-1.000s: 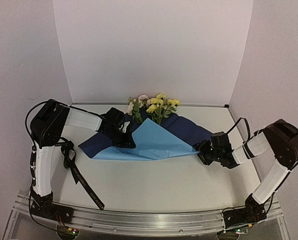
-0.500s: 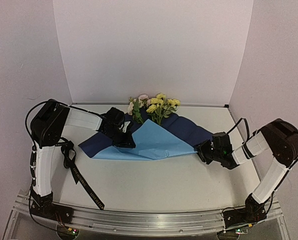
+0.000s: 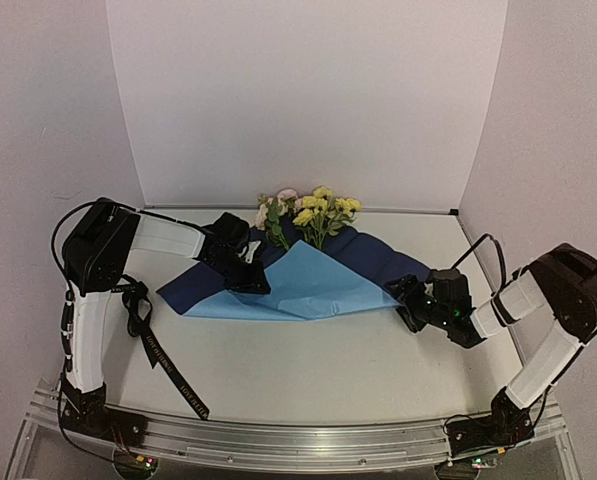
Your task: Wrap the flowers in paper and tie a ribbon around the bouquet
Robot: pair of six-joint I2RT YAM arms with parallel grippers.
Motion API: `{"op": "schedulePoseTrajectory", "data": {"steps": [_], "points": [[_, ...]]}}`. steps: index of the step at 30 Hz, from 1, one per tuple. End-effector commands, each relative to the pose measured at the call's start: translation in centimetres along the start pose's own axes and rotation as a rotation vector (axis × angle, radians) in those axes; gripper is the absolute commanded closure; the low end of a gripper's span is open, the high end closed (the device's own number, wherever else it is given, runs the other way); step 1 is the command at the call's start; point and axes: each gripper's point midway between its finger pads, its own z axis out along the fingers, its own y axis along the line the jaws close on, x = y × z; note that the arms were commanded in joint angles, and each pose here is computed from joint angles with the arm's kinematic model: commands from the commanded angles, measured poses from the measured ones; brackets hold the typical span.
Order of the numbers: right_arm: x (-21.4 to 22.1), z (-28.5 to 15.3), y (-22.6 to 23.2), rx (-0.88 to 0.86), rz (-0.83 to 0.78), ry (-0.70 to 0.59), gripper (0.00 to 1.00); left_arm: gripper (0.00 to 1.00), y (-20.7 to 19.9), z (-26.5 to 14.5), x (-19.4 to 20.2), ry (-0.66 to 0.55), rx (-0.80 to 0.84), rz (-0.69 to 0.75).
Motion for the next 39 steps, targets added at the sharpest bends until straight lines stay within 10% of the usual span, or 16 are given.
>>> {"op": "schedulePoseTrajectory", "data": {"steps": [1,6,26,39], "points": [[1.0,-0.1,1.1,-0.101,-0.047,0.019,0.13,0.86,-0.2,-0.2,-1.3,-0.023,0.001,0.016],[1.5,0.2,1.2,-0.102,-0.076,0.032,0.18,0.86,-0.1,-0.1,-1.2,-0.02,0.0,0.014],[0.4,0.6,2.0,-0.049,-0.067,-0.018,1.0,0.81,-2.7,-2.2,-2.8,-0.055,0.063,0.054],[0.1,0.3,1.8,0.036,-0.058,-0.071,1.0,0.67,-11.6,-6.5,-4.0,-0.077,0.269,0.205]]}}
